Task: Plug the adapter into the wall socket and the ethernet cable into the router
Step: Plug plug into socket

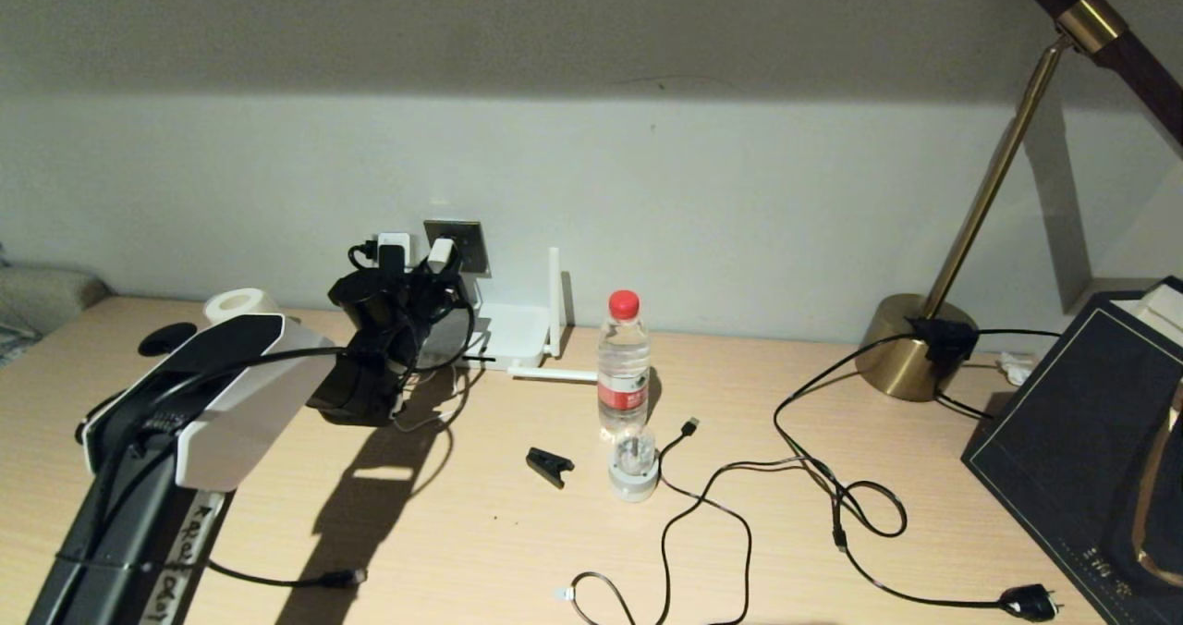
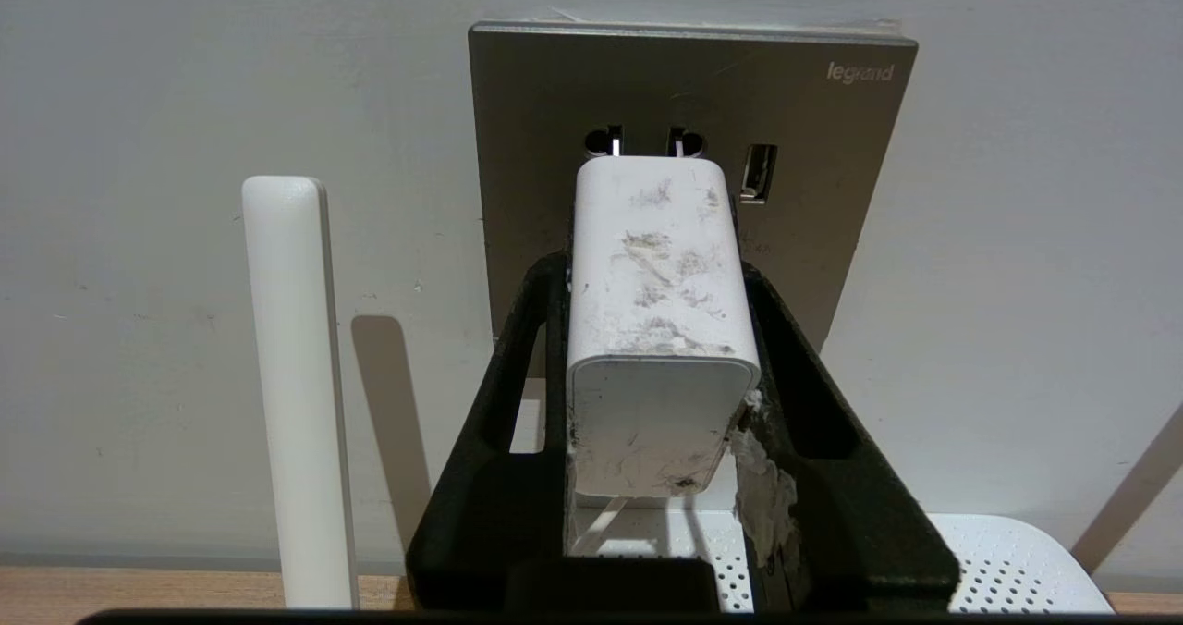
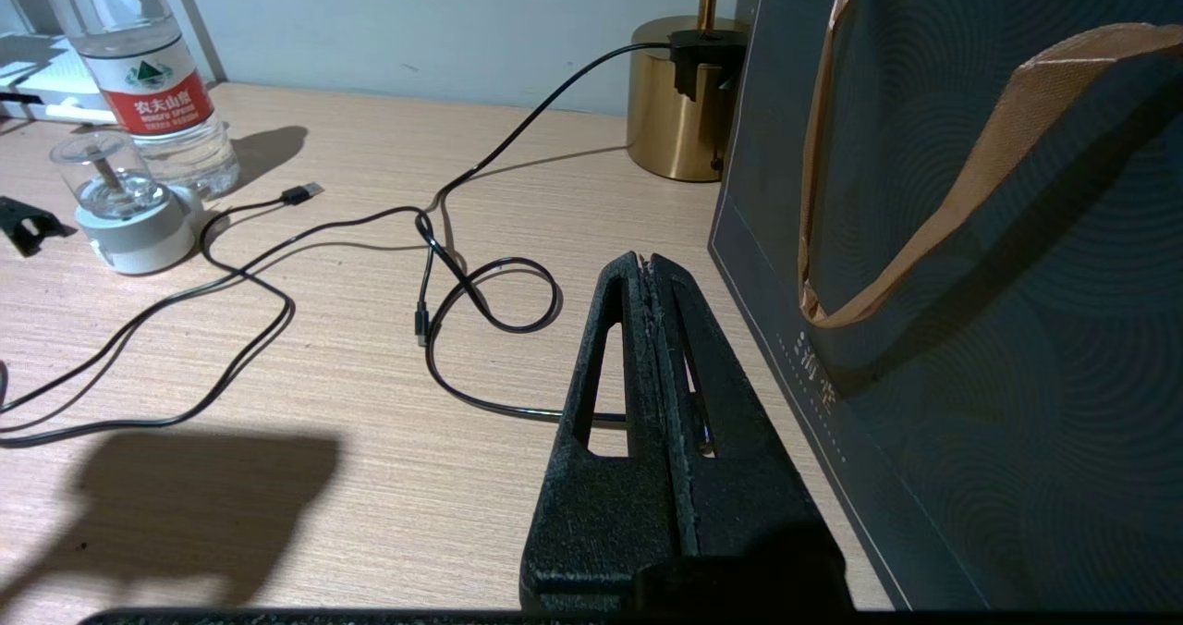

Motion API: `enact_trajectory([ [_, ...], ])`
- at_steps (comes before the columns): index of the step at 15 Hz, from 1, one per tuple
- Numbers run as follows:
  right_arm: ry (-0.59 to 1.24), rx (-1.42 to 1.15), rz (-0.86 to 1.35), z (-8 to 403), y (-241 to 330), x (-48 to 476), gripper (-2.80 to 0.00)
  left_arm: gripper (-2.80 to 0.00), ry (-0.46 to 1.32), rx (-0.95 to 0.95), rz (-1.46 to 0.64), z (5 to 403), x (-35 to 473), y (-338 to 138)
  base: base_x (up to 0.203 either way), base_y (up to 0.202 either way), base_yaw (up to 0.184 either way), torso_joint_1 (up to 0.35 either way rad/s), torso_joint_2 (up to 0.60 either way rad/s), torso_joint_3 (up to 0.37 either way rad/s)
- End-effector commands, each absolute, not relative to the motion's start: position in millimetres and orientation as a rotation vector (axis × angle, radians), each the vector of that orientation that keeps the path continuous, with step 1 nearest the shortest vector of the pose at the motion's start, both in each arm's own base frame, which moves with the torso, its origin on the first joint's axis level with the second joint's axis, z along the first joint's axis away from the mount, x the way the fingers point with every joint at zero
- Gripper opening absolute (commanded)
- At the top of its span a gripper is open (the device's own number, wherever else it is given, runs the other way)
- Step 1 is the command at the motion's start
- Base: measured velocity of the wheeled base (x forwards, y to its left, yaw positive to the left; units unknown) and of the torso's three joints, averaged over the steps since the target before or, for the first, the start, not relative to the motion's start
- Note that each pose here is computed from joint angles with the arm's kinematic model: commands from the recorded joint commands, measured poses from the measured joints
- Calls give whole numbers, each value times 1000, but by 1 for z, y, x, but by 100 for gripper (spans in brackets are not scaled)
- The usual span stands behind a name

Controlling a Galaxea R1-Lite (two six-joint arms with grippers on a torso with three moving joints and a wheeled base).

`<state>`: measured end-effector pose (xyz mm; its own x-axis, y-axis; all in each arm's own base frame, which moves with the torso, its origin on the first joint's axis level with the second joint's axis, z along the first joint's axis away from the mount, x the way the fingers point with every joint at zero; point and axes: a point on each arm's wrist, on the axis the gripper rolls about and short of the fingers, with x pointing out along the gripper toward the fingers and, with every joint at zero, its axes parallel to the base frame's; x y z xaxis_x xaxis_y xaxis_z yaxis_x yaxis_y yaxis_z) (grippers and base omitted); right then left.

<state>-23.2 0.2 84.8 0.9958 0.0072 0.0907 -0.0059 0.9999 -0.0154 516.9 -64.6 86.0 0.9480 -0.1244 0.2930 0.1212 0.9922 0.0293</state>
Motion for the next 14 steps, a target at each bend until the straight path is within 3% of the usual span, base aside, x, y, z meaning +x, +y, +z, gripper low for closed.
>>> enact_trajectory([
  [1,-55,-16,7,75,0,-20,-280,-280,-303,11,-125,87,517,-65,0,0,0,0,0,0],
  [14,-55,-16,6,75,0,-20,-280,-280,-312,11,-125,98,522,-65,0,0,0,0,0,0],
])
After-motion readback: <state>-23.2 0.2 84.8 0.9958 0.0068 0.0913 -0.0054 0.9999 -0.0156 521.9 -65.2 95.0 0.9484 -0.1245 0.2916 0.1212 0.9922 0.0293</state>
